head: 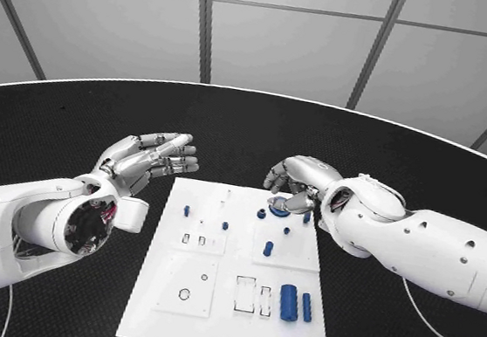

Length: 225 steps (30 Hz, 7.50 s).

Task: Assemble the parts on the task board

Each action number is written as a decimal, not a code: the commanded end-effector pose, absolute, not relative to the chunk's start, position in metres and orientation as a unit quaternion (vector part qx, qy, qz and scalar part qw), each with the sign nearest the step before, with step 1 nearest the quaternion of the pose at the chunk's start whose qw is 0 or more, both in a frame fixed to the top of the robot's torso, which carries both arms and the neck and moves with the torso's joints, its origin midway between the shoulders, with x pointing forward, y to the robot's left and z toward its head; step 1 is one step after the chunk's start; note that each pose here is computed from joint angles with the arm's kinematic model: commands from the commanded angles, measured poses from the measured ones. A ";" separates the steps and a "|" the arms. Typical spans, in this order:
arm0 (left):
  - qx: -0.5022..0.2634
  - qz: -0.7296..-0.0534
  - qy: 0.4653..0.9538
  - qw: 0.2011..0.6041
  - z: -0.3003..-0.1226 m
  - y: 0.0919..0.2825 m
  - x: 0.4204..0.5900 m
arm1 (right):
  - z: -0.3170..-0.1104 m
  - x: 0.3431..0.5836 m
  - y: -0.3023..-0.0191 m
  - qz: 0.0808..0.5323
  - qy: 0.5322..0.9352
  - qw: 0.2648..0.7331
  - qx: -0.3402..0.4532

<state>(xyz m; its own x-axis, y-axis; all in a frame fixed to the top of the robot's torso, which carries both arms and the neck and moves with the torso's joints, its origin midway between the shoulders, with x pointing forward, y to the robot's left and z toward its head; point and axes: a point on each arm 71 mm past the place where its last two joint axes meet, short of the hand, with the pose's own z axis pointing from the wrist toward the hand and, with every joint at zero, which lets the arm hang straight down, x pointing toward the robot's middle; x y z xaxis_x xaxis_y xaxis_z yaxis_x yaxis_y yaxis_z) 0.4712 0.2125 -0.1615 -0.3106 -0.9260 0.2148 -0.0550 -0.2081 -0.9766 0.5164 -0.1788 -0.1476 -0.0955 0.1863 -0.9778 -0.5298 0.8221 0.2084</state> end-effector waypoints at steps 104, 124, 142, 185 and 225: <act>-0.460 -0.626 0.520 0.356 -0.141 0.215 0.471 | -0.157 0.529 -0.175 0.155 0.724 0.638 -0.213; -0.461 -0.625 0.519 0.359 -0.141 0.217 0.472 | -0.150 0.524 -0.164 0.172 0.705 0.656 -0.208; -0.460 -0.625 0.518 0.359 -0.140 0.218 0.472 | -0.138 0.537 -0.147 0.177 0.661 0.701 -0.201; -0.455 -0.630 0.520 0.355 -0.135 0.214 0.473 | -0.139 0.555 -0.131 0.172 0.657 0.703 -0.210; -0.454 -0.631 0.522 0.353 -0.132 0.216 0.475 | -0.136 0.549 -0.153 0.181 0.666 0.698 -0.190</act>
<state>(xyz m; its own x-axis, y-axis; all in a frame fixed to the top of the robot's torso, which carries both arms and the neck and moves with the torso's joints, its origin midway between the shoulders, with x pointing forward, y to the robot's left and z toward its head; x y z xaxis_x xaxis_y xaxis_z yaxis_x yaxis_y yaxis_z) 0.4747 0.2162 -0.1323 -0.3401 -0.9180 0.2041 -0.0287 -0.2068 -0.9780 0.5519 -0.1459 -0.1370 0.0452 -0.0084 -0.9989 -0.5106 0.8593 -0.0303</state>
